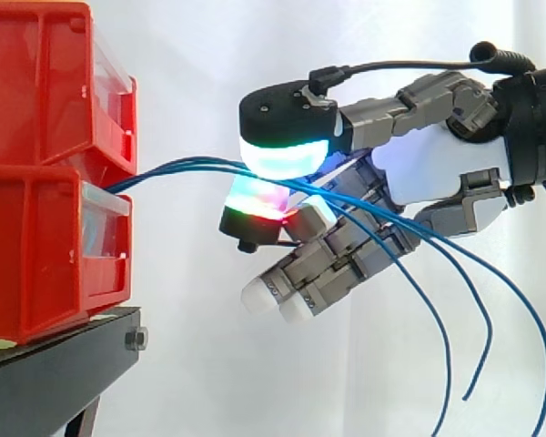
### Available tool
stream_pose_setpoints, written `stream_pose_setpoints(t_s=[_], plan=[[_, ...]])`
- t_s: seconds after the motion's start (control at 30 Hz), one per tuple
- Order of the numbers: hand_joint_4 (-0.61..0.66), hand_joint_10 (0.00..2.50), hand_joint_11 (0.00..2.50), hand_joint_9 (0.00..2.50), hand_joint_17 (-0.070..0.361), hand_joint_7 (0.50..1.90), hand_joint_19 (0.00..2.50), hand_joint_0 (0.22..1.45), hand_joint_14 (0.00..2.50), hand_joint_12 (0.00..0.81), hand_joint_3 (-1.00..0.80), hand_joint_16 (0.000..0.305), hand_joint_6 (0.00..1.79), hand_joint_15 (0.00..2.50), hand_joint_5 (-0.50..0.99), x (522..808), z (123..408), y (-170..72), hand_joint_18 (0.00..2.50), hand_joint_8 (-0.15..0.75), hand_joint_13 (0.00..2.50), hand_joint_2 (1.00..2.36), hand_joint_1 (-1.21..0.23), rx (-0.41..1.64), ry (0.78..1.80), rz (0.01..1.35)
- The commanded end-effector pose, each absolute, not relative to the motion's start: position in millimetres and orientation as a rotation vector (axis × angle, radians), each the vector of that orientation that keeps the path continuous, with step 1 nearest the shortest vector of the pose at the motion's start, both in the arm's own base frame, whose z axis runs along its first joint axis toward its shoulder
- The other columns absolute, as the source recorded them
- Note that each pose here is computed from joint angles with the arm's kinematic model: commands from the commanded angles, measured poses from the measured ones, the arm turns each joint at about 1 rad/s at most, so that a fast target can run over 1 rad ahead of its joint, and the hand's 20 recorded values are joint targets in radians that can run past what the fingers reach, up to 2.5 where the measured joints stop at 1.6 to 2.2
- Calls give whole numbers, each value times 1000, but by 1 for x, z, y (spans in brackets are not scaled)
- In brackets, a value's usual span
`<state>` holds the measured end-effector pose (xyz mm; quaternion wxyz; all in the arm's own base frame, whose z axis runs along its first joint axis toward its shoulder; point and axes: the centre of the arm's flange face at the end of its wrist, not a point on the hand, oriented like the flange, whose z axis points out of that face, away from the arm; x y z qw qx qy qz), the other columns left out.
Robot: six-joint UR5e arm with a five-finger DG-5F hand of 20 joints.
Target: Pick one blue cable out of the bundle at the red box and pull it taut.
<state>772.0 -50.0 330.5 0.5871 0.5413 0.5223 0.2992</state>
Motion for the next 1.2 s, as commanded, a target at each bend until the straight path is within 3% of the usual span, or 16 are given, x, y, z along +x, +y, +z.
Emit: stream_pose_setpoints(t_s=[0.0, 0.43, 0.73, 1.17], plan=[[282, 20, 1093, 796, 144, 1301, 203, 650, 8, 424, -270, 64, 891, 267, -236, 772, 331, -51, 522, 317, 588, 1015, -886, 1262, 1216, 696], [271, 20, 1090, 726, 145, 1264, 205, 645, 9, 424, -286, 64, 883, 269, -267, 773, 332, -50, 511, 317, 576, 1014, -910, 1260, 1215, 700], [279, 21, 1079, 695, 146, 1228, 220, 581, 9, 429, -500, 65, 871, 274, -275, 773, 332, -50, 506, 332, 566, 1000, -893, 1260, 1215, 700], [292, 19, 1076, 801, 145, 1279, 236, 597, 8, 432, -407, 64, 871, 273, -227, 773, 333, -50, 511, 334, 591, 1008, -808, 1260, 1214, 701]])
